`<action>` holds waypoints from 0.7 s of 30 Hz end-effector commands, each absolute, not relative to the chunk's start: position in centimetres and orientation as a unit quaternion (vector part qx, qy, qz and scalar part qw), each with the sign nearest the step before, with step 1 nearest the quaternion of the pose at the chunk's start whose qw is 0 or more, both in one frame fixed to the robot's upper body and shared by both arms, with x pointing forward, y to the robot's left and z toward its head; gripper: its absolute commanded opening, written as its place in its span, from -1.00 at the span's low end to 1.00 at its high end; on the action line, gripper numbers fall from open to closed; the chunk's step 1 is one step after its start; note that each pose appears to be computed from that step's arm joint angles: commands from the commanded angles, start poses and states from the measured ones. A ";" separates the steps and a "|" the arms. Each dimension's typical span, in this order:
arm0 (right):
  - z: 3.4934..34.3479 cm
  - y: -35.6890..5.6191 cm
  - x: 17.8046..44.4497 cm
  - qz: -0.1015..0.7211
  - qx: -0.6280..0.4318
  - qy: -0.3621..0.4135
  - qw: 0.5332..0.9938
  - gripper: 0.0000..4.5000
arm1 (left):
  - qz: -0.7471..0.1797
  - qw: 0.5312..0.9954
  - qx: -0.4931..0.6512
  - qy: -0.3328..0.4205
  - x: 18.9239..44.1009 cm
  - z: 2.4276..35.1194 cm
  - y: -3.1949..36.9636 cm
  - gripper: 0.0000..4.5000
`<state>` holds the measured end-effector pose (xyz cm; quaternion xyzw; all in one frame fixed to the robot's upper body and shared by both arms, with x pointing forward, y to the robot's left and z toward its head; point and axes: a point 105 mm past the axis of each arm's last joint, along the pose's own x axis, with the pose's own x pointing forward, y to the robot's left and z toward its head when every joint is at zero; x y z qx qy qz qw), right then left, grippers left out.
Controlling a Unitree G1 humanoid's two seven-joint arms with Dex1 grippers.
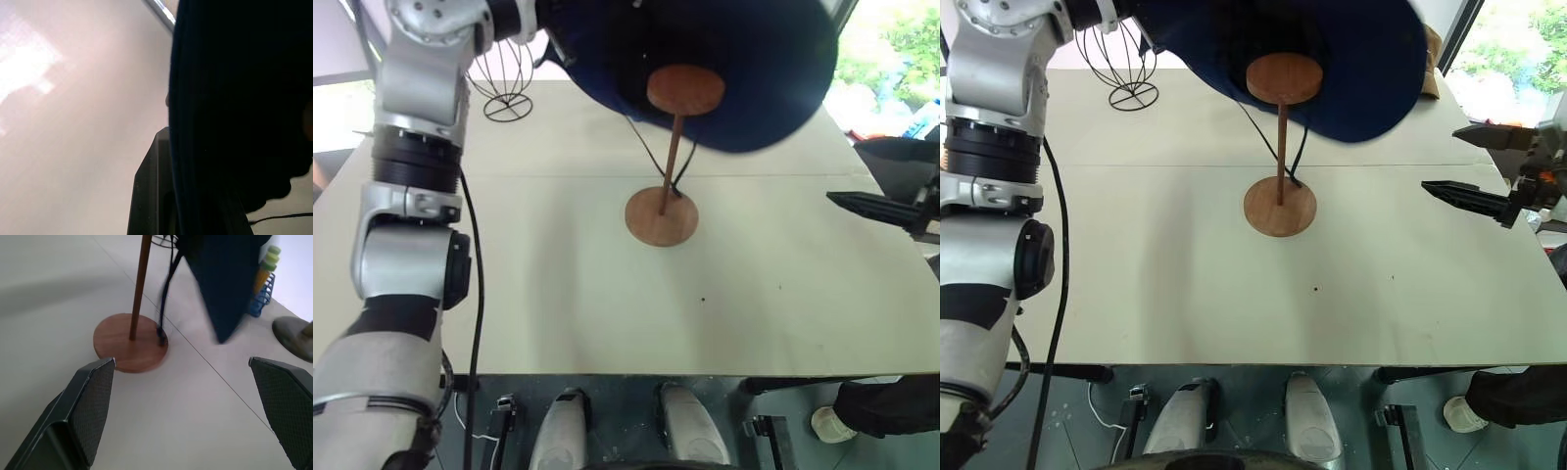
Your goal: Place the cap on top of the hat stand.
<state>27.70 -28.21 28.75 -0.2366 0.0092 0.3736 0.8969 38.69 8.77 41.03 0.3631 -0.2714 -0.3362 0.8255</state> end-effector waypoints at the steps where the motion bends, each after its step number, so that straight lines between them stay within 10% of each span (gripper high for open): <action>1: 30.1 -28.6 27.0 0.357 -0.249 -0.011 0.900 1.00 | -0.336 0.804 0.367 -0.325 36.0 43.1 8.8 -0.99; 9: 29.7 -29.0 27.2 0.351 -0.241 -0.005 0.905 1.00 | -0.305 0.795 0.373 -0.369 33.9 43.7 9.6 -0.99; 21: 31.3 -31.0 24.8 0.359 -0.226 0.030 0.905 1.00 | -0.343 0.690 0.478 -0.421 30.0 36.3 9.1 -0.99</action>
